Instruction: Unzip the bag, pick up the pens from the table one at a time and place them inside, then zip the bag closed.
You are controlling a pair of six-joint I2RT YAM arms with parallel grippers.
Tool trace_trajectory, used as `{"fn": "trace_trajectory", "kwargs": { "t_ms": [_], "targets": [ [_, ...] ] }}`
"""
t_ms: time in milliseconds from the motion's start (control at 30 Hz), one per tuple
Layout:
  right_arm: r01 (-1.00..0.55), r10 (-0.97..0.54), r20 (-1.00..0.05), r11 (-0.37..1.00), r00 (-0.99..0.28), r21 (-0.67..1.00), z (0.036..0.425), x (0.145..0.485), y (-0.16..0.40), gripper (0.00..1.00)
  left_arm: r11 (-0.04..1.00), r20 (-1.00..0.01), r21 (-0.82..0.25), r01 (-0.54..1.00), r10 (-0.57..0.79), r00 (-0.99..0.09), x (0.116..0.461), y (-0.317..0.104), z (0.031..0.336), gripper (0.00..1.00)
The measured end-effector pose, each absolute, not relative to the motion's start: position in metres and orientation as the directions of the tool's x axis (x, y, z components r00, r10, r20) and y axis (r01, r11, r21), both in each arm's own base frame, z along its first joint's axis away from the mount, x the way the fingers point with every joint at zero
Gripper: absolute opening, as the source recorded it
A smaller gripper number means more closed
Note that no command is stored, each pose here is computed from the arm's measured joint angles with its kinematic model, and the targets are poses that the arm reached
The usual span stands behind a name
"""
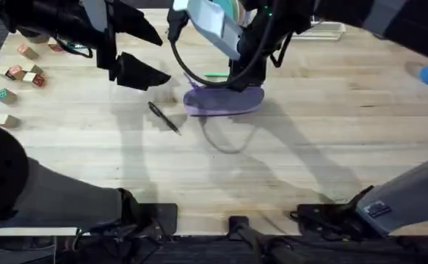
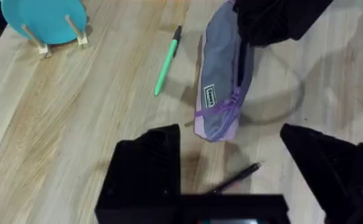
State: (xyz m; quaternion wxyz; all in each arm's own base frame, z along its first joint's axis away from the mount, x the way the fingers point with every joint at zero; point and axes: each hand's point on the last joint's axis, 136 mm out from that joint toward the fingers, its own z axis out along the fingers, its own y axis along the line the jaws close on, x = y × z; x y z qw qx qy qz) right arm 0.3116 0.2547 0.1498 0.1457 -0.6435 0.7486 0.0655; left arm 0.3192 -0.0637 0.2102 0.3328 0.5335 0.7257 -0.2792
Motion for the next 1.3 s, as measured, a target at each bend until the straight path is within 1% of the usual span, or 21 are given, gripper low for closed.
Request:
{"fn": "trace_trajectory", "kwargs": {
  "t_ms": [67, 100, 233, 600, 667, 700, 733, 900, 933, 1000, 1300],
  "targets": [
    [-0.983, -0.945, -0.299, 0.162, -0.13, -0.086, 0.146, 0.313, 0.256, 0.03, 0.274, -0.781, -0.05, 0.96, 0.589, -0.209, 0.319, -0.064, 0.21, 0.995],
    [-0.983, -0.946, -0.298, 0.159, -0.127, -0.087, 0.132, 0.322, 0.262, 0.029, 0.274, -0.781, -0.048, 0.961, 0.589, -0.207, 0.319, -0.064, 0.21, 0.995],
    [-0.985, -0.951, -0.281, 0.158, -0.132, -0.072, 0.116, 0.327, 0.265, 0.029, 0.273, -0.781, -0.048, 0.961, 0.589, -0.207, 0.319, -0.064, 0.21, 0.995],
    [-0.986, -0.953, -0.272, 0.153, -0.13, -0.062, 0.11, 0.325, 0.267, 0.03, 0.273, -0.781, -0.048, 0.961, 0.589, -0.207, 0.319, -0.064, 0.21, 0.994],
    [-0.986, -0.954, -0.272, 0.152, -0.13, -0.062, 0.11, 0.325, 0.267, 0.049, 0.273, -0.781, -0.048, 0.961, 0.589, -0.207, 0.319, -0.064, 0.21, 0.994],
    [-0.986, -0.954, -0.272, 0.152, -0.13, -0.062, 0.11, 0.325, 0.267, 0.088, 0.273, -0.781, -0.048, 0.961, 0.589, -0.207, 0.319, -0.064, 0.21, 0.994],
    [-0.986, -0.954, -0.271, 0.153, -0.131, -0.062, 0.11, 0.325, 0.266, 0.183, 0.273, -0.781, -0.048, 0.961, 0.589, -0.207, 0.319, -0.064, 0.21, 0.994],
    [-0.987, -0.955, -0.271, 0.146, -0.124, -0.064, 0.11, 0.325, 0.267, 0.898, 0.273, -0.781, -0.048, 0.961, 0.589, -0.207, 0.319, -0.064, 0.21, 0.994],
    [-0.987, -0.955, -0.27, 0.143, -0.12, -0.067, 0.11, 0.326, 0.266, 0.969, 0.273, -0.781, -0.048, 0.961, 0.589, -0.207, 0.319, -0.064, 0.21, 0.994],
    [-0.987, -0.956, -0.269, 0.143, -0.12, -0.068, 0.11, 0.326, 0.266, 0.992, 0.273, -0.781, -0.048, 0.961, 0.589, -0.207, 0.319, -0.064, 0.21, 0.995],
    [-0.987, -0.956, -0.269, 0.143, -0.12, -0.068, 0.11, 0.326, 0.266, 0.995, 0.273, -0.781, -0.048, 0.961, 0.589, -0.207, 0.319, -0.064, 0.21, 0.994]
  ]
}}
